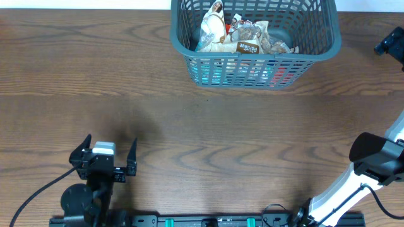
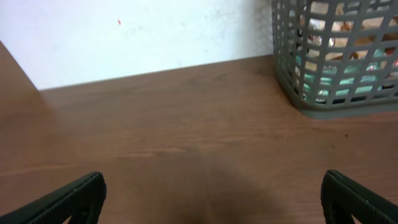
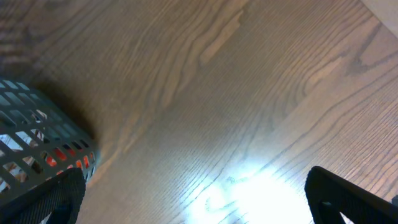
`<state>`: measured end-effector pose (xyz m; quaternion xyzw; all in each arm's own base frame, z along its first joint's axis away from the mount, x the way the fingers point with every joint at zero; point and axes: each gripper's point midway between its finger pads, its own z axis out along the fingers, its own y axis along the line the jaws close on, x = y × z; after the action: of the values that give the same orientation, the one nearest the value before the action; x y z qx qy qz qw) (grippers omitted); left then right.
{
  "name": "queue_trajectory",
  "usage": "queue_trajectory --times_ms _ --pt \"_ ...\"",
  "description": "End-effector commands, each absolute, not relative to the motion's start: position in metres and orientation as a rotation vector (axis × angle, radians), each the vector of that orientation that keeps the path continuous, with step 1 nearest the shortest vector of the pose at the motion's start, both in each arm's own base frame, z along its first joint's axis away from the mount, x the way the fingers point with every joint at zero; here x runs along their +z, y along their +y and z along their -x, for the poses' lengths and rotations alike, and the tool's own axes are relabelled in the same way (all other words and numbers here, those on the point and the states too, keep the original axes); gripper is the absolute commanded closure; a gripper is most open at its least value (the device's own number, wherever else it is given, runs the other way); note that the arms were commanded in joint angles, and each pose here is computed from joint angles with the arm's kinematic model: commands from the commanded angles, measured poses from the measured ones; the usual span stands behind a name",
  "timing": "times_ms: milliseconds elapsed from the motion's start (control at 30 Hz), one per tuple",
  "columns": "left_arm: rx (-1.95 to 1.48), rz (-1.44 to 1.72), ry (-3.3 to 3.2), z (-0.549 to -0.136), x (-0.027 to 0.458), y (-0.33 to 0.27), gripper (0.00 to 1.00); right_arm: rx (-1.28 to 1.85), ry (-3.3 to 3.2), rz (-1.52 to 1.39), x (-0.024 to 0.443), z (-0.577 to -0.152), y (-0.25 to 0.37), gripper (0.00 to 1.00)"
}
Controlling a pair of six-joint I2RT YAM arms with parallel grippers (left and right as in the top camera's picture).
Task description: Pack container
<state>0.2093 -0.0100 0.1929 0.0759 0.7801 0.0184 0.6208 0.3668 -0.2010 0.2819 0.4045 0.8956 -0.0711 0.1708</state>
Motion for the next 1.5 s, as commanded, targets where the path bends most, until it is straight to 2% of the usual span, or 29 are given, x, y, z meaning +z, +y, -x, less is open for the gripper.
queue_trajectory --times_ms 0,533,1467 --pt "0.019 -0.145 1.792 -0.214 0.185 -0.010 0.01 -0.229 2.548 -1.148 0.282 -0.364 -0.205 0.01" --pt "-0.003 -0.133 1.901 -0.225 0.119 -0.009 0.01 -0.229 2.548 -1.148 0.282 -0.364 -0.205 0.01" --pt "0.015 -0.121 1.904 -0.225 0.118 -0.006 0.01 -0.229 2.548 -1.148 0.282 -0.364 -0.205 0.01"
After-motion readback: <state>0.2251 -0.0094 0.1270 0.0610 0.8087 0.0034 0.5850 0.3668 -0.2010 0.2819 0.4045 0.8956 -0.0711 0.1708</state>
